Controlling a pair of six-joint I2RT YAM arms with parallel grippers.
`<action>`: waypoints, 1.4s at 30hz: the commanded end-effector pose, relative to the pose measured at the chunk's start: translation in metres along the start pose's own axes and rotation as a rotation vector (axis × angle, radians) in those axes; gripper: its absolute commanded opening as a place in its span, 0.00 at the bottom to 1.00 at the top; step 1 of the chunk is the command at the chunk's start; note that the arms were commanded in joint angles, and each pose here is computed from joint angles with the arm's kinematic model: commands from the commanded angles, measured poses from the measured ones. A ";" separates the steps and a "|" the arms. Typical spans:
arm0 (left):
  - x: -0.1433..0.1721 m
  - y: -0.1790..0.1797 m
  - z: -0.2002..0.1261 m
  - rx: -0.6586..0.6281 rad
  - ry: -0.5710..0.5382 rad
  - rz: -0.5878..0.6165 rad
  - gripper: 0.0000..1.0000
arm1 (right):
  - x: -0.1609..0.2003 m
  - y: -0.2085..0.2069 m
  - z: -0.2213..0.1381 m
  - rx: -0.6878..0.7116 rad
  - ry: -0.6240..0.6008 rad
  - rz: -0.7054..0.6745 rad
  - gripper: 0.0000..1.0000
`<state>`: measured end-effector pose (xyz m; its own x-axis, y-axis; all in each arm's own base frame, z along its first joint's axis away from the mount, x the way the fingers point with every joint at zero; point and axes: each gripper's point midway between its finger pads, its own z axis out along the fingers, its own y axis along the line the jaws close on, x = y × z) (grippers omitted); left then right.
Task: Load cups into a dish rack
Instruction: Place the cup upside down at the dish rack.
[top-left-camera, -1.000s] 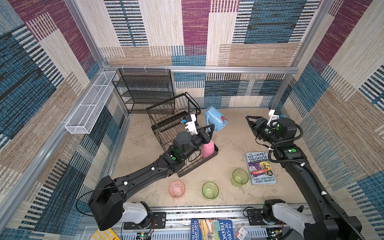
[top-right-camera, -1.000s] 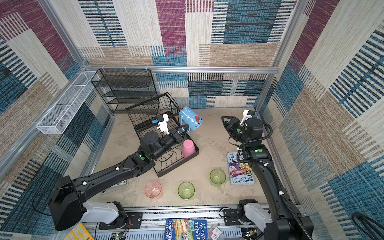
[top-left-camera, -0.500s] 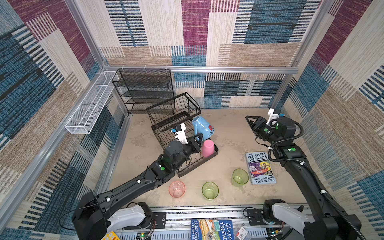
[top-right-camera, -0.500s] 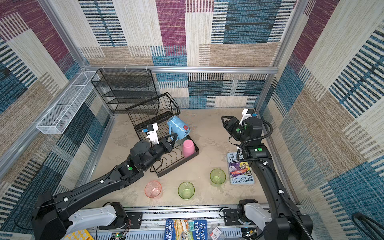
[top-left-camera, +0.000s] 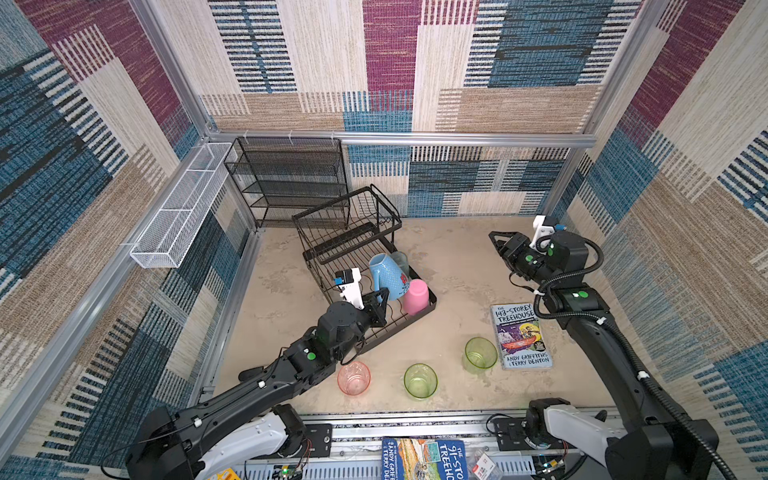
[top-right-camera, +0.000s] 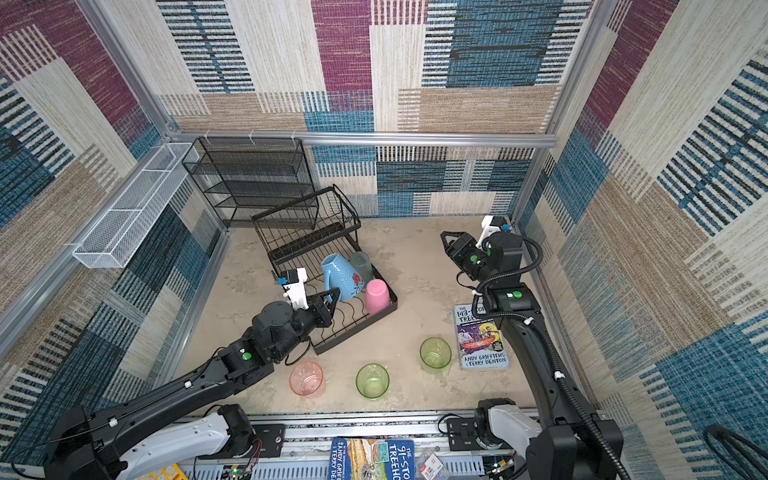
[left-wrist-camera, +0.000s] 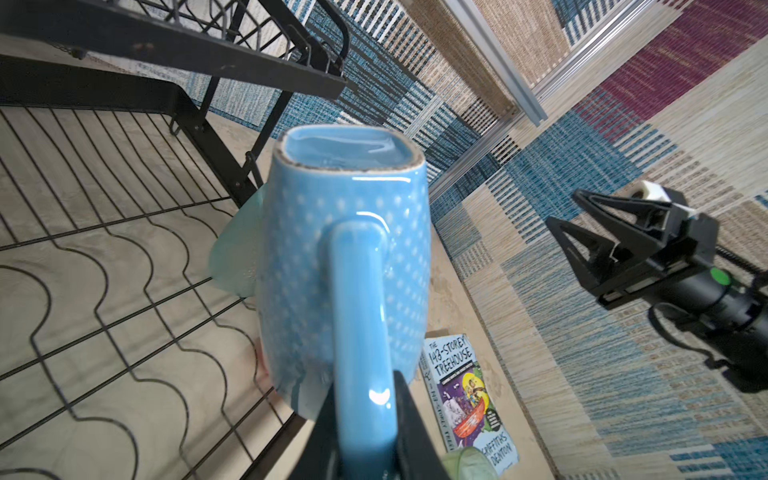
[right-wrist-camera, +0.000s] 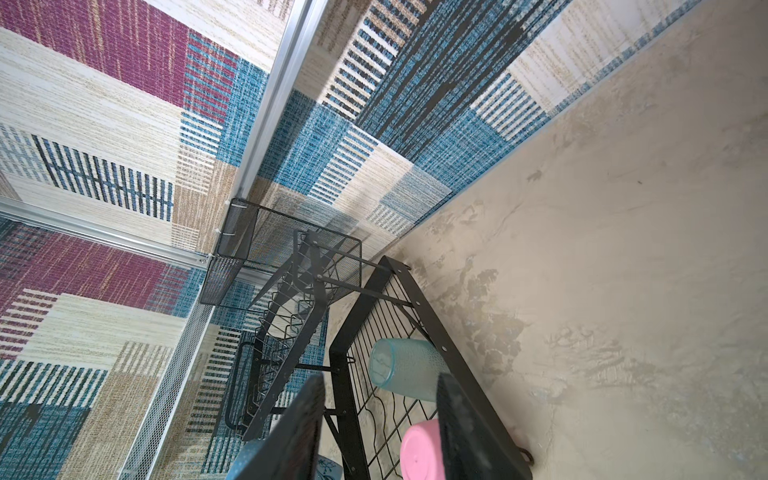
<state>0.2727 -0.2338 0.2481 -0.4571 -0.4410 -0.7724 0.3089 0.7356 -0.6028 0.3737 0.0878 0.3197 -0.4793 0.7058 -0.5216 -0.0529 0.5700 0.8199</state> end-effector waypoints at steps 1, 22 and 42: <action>-0.008 0.008 -0.003 -0.031 -0.071 0.061 0.02 | 0.000 0.003 0.002 -0.015 0.007 -0.019 0.47; 0.011 0.050 0.016 -0.199 -0.202 0.306 0.01 | 0.003 -0.007 0.008 -0.015 -0.003 -0.080 0.46; 0.004 0.084 0.071 -0.320 -0.272 0.355 0.01 | 0.014 -0.026 0.022 0.000 0.029 -0.148 0.47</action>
<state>0.3448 -0.2071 0.1551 -0.2094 -0.1644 -0.9639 0.1020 0.9767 -0.1887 0.3843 0.0888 0.2792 -0.5039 0.6204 -0.6011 -0.0746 0.6620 0.7458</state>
